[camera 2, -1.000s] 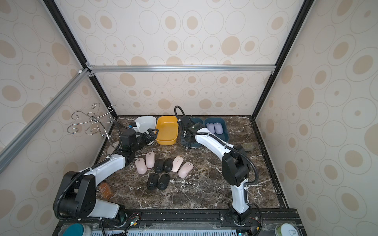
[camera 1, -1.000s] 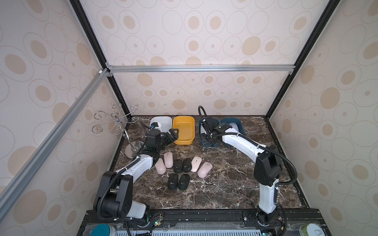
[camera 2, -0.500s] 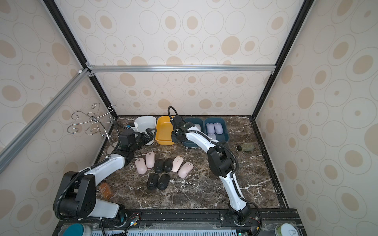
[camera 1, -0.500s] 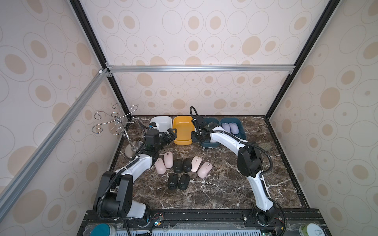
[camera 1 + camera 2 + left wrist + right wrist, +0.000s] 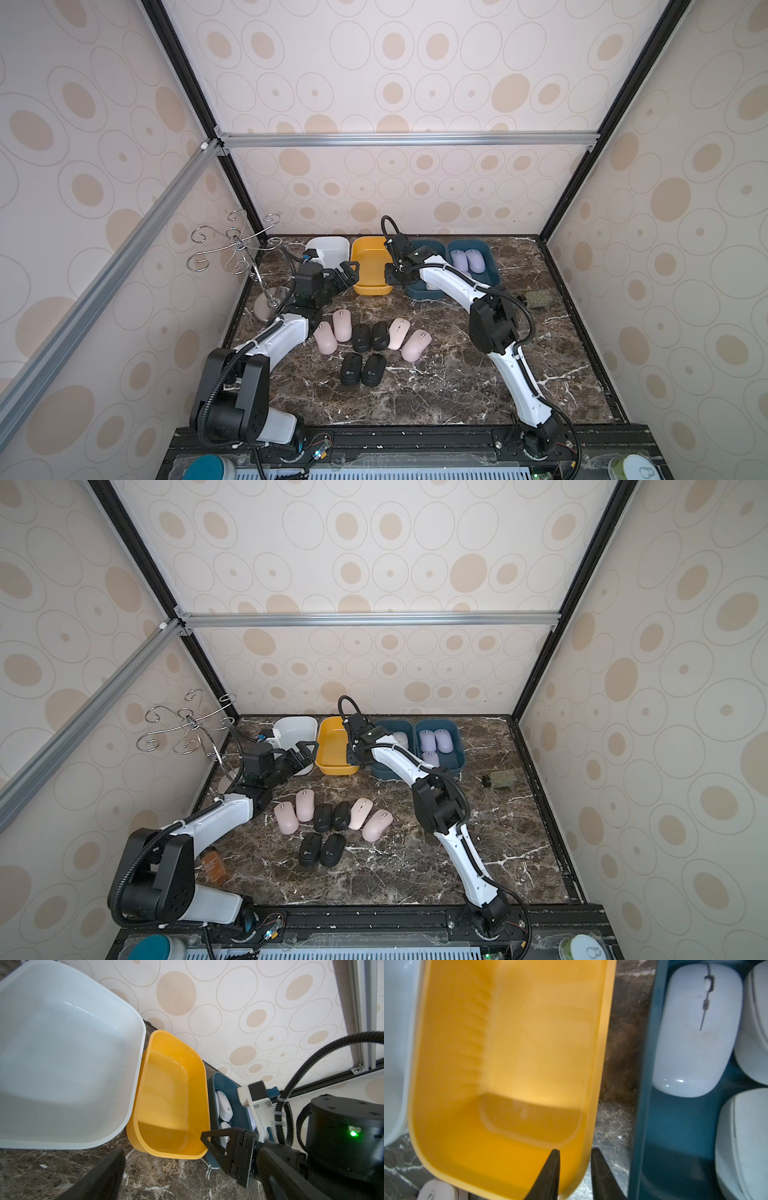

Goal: Place the mice by color into the storage box
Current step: Move the storage box to the center of the board.

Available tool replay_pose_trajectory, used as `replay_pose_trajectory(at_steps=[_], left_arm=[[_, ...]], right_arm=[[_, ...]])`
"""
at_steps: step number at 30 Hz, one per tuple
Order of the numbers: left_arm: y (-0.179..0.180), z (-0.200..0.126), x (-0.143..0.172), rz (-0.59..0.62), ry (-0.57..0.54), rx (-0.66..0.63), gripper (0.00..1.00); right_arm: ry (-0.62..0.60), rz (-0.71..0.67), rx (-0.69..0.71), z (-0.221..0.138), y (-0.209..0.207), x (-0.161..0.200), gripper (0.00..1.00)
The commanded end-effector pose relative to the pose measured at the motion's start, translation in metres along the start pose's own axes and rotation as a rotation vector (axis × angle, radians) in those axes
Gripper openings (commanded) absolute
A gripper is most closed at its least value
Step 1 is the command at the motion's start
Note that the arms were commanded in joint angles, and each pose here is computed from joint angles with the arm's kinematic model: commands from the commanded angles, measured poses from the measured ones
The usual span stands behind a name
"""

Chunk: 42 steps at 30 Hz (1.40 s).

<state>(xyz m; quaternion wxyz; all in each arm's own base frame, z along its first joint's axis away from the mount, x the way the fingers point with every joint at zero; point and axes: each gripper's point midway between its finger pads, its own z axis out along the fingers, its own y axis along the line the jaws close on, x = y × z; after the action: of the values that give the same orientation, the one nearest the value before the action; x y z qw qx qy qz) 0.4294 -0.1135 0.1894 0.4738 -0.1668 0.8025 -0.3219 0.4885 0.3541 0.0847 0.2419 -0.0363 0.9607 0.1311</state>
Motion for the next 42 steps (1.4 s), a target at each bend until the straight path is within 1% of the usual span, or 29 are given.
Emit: replay_pose_trajectory(at_steps=[1,8,10,13,16,19,23,26,29,32,37,42], left_arm=[[-0.014,-0.003,-0.014,-0.002,-0.03,0.044,1.0],[-0.016,-0.004,-0.015,-0.005,-0.031,0.051,1.0],[-0.017,-0.005,-0.016,-0.006,-0.035,0.053,1.0],[-0.02,-0.006,-0.017,-0.007,-0.039,0.066,1.0],[-0.021,-0.008,-0.018,-0.01,-0.043,0.068,1.0],[-0.023,-0.009,-0.019,-0.011,-0.046,0.075,1.0],[-0.024,-0.011,-0.02,-0.011,-0.051,0.078,1.0],[-0.023,-0.012,-0.02,-0.013,-0.058,0.077,1.0],[-0.024,-0.011,-0.021,-0.013,-0.057,0.081,1.0],[-0.022,-0.012,-0.02,-0.015,-0.06,0.072,1.0],[-0.022,-0.01,-0.018,-0.018,-0.052,0.076,1.0],[-0.023,-0.01,-0.017,-0.02,-0.049,0.083,1.0]], right_arm=[[-0.002,0.024,0.041,0.006,-0.009,-0.002,0.22],[0.014,0.025,0.057,0.005,-0.013,0.005,0.1],[0.023,0.019,0.067,0.002,-0.014,0.009,0.08],[0.019,0.021,0.067,-0.006,-0.013,0.016,0.07],[0.003,0.021,0.1,-0.019,-0.018,0.024,0.07],[0.013,0.027,0.108,-0.028,-0.022,0.042,0.06],[0.004,-0.005,0.133,-0.045,-0.026,0.062,0.06],[0.021,-0.023,0.142,-0.053,-0.028,0.077,0.06],[0.017,-0.036,0.193,-0.059,-0.039,0.09,0.06],[0.054,-0.035,0.195,-0.06,-0.043,0.105,0.05],[0.064,-0.044,0.21,-0.069,-0.051,0.116,0.05],[0.072,-0.072,0.226,-0.069,-0.05,0.112,0.07]])
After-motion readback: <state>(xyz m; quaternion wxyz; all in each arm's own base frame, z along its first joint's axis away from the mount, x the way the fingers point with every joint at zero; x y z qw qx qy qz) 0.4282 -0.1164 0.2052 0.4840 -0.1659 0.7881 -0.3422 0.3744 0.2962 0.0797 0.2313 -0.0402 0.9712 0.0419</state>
